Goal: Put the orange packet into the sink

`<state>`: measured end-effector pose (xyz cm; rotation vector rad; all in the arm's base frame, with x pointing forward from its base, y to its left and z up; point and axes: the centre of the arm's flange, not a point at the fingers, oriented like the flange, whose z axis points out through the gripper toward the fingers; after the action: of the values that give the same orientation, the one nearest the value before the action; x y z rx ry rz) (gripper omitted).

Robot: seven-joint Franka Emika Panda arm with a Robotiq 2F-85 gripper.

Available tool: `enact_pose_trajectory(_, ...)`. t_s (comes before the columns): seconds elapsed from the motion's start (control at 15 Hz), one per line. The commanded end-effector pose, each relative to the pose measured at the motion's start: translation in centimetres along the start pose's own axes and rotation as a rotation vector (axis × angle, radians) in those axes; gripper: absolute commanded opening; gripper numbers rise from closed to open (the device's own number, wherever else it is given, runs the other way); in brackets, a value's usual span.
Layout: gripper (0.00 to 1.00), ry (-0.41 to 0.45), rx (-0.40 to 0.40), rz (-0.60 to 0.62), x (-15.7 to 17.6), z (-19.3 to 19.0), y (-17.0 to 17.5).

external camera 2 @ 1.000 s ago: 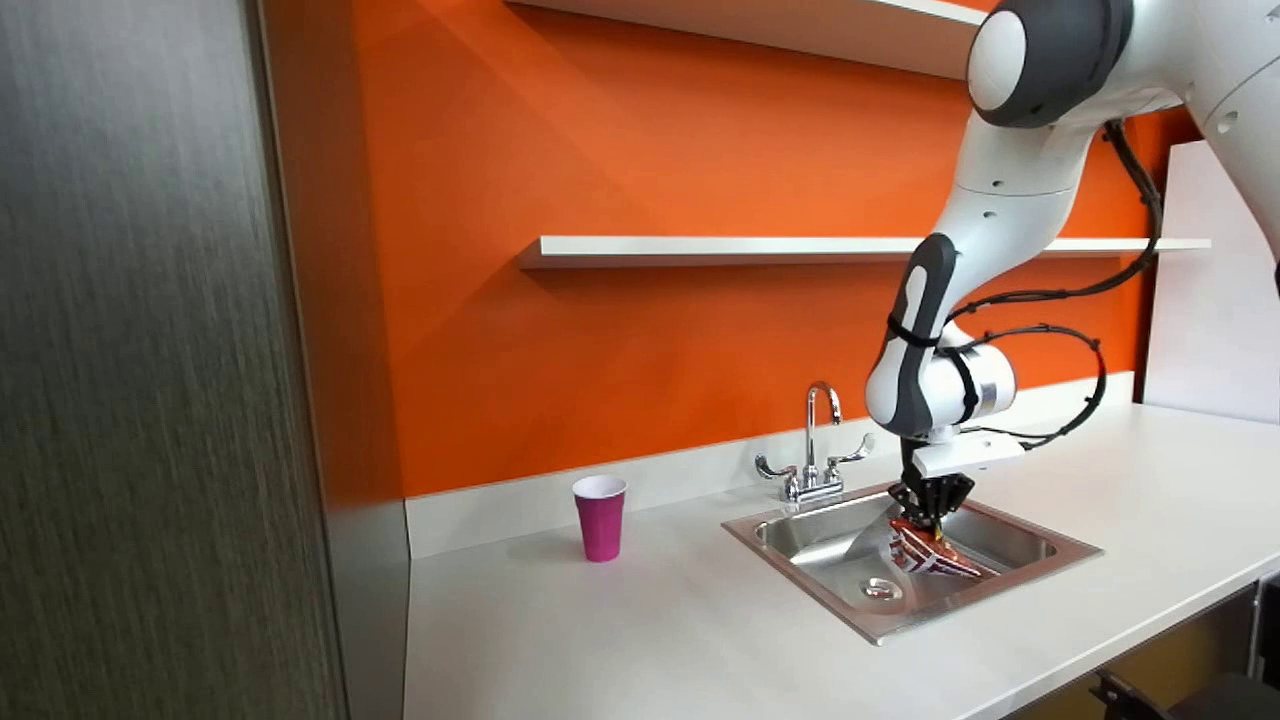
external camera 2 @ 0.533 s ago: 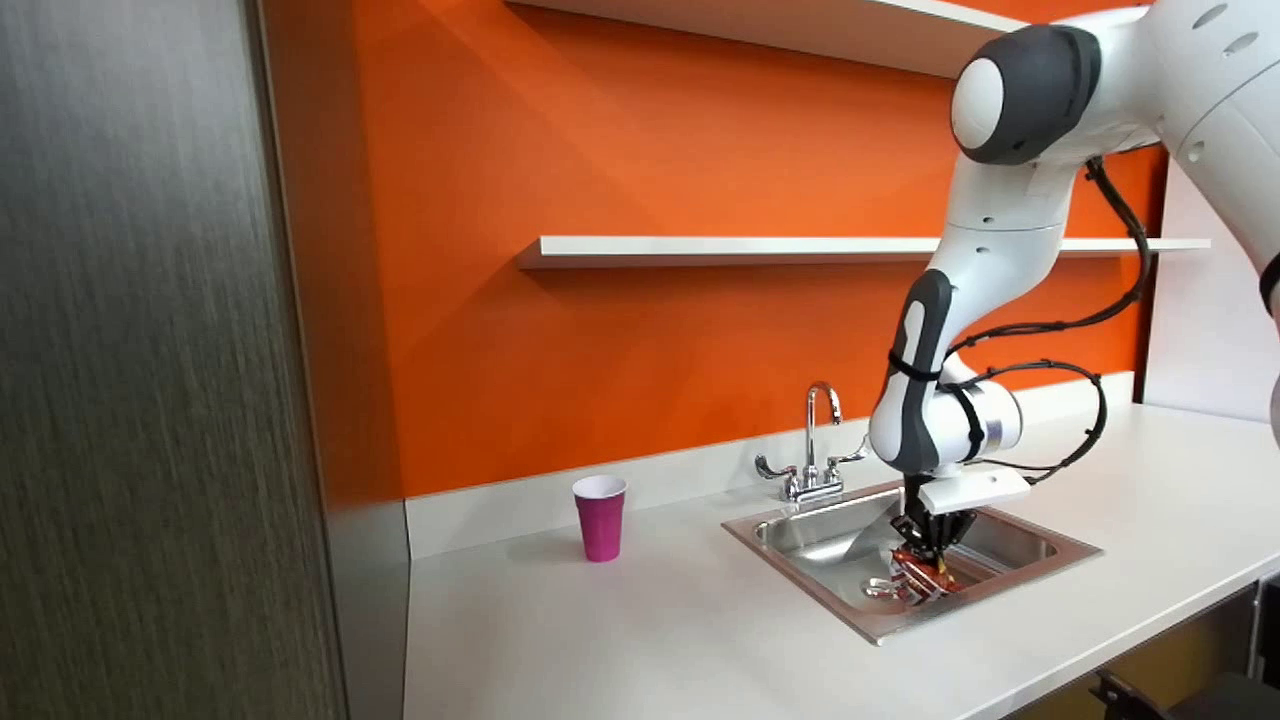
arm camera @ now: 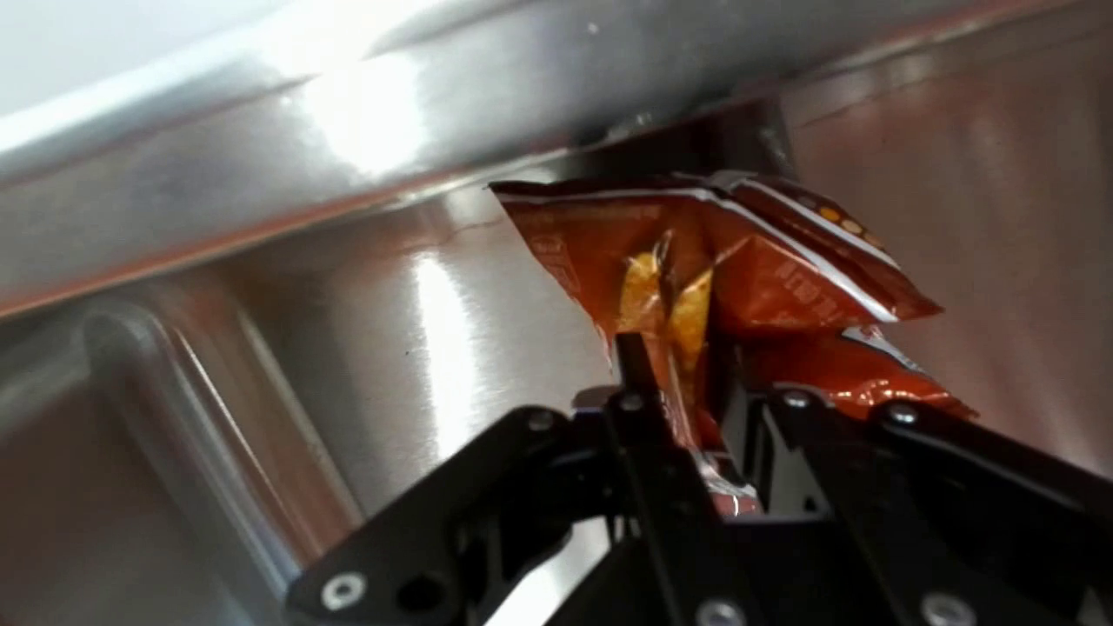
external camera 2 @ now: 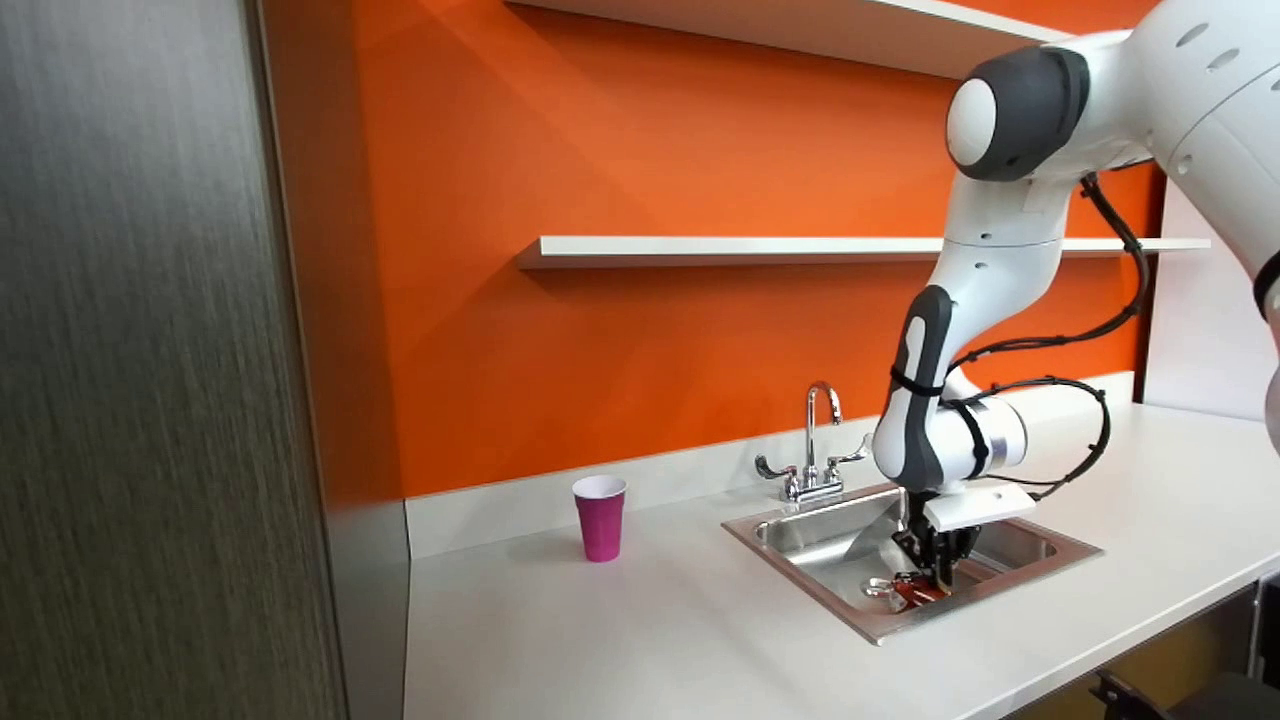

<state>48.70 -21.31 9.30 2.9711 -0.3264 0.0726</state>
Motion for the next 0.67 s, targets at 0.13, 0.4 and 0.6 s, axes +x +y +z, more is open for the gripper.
enact_pose_trajectory(0.13, 0.72, 0.042, 0.017, -0.022, 0.3, -1.5, 0.6)
enact_pose_trajectory(0.4, 0.99, 0.078, 0.027, -0.036, 0.7, -4.2, 0.6)
enact_pose_trajectory(0.6, 1.00, 0.086, 0.070, -0.070, 0.6, -6.6, 0.2)
